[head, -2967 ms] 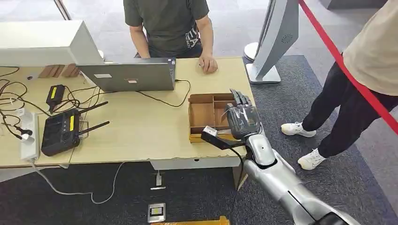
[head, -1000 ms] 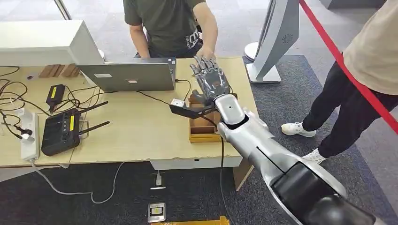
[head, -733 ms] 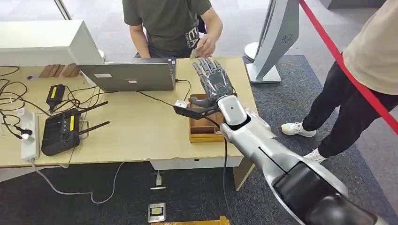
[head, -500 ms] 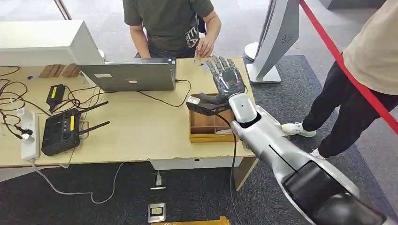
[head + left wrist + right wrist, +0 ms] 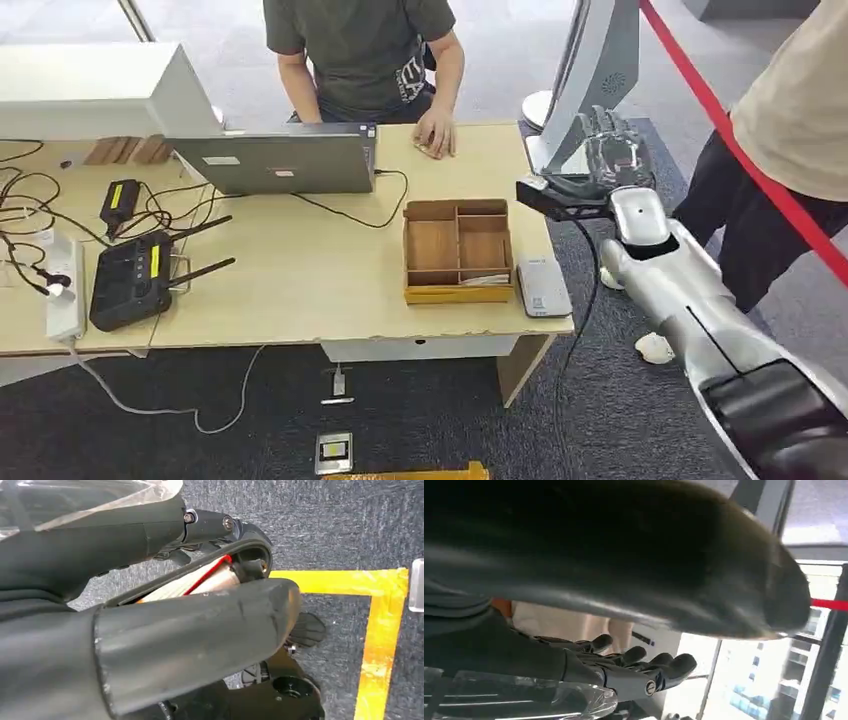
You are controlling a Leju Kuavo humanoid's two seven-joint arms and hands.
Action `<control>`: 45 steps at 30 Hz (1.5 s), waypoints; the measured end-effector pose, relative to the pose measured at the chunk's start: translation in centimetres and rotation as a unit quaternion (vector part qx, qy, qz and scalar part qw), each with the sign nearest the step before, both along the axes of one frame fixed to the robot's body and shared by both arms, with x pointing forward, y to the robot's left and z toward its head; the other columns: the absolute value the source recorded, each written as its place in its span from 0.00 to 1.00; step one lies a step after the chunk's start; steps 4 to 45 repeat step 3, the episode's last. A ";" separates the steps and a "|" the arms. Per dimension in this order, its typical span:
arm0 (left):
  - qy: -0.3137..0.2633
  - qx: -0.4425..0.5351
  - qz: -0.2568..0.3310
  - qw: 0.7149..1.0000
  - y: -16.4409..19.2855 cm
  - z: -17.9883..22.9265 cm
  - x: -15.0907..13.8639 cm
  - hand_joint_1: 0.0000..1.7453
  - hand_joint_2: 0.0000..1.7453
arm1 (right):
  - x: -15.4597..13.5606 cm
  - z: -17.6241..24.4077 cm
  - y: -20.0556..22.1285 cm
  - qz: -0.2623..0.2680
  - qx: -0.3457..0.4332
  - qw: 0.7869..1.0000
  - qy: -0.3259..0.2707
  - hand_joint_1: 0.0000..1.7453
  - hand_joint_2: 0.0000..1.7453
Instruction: Pass the card to the sensor for recognition and then transmit it.
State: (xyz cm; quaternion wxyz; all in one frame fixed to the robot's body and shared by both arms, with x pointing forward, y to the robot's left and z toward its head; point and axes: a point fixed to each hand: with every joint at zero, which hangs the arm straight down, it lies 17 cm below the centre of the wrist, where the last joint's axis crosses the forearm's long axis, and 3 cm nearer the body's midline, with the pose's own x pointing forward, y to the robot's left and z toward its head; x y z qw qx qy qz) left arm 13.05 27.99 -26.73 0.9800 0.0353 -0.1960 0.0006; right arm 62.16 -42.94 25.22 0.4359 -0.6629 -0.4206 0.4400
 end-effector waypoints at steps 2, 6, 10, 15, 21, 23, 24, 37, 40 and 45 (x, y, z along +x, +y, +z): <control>0.001 0.000 0.003 1.000 0.1 -0.1 -0.3 0.00 0.00 | -0.9 0.1 -3.3 -0.025 0.004 1.000 0.003 0.00 0.00; 0.002 0.001 0.005 1.000 0.1 -0.1 -0.3 0.00 0.00 | -1.5 0.1 -4.9 -0.037 0.003 0.999 0.004 0.00 0.00; 0.002 0.001 0.005 1.000 0.1 -0.1 -0.3 0.00 0.00 | -1.5 0.1 -4.9 -0.037 0.003 0.999 0.004 0.00 0.00; 0.002 0.001 0.005 1.000 0.1 -0.1 -0.3 0.00 0.00 | -1.5 0.1 -4.9 -0.037 0.003 0.999 0.004 0.00 0.00; 0.002 0.001 0.005 1.000 0.1 -0.1 -0.3 0.00 0.00 | -1.5 0.1 -4.9 -0.037 0.003 0.999 0.004 0.00 0.00; 0.002 0.001 0.005 1.000 0.1 -0.1 -0.3 0.00 0.00 | -1.5 0.1 -4.9 -0.037 0.003 0.999 0.004 0.00 0.00; 0.002 0.001 0.005 1.000 0.1 -0.1 -0.3 0.00 0.00 | -1.5 0.1 -4.9 -0.037 0.003 0.999 0.004 0.00 0.00; 0.002 0.001 0.005 1.000 0.1 -0.1 -0.3 0.00 0.00 | -1.5 0.1 -4.9 -0.037 0.003 0.999 0.004 0.00 0.00; 0.002 0.001 0.005 1.000 0.1 -0.1 -0.3 0.00 0.00 | -1.5 0.1 -4.9 -0.037 0.003 0.999 0.004 0.00 0.00; 0.002 0.001 0.005 1.000 0.1 -0.1 -0.3 0.00 0.00 | -1.5 0.1 -4.9 -0.037 0.003 0.999 0.004 0.00 0.00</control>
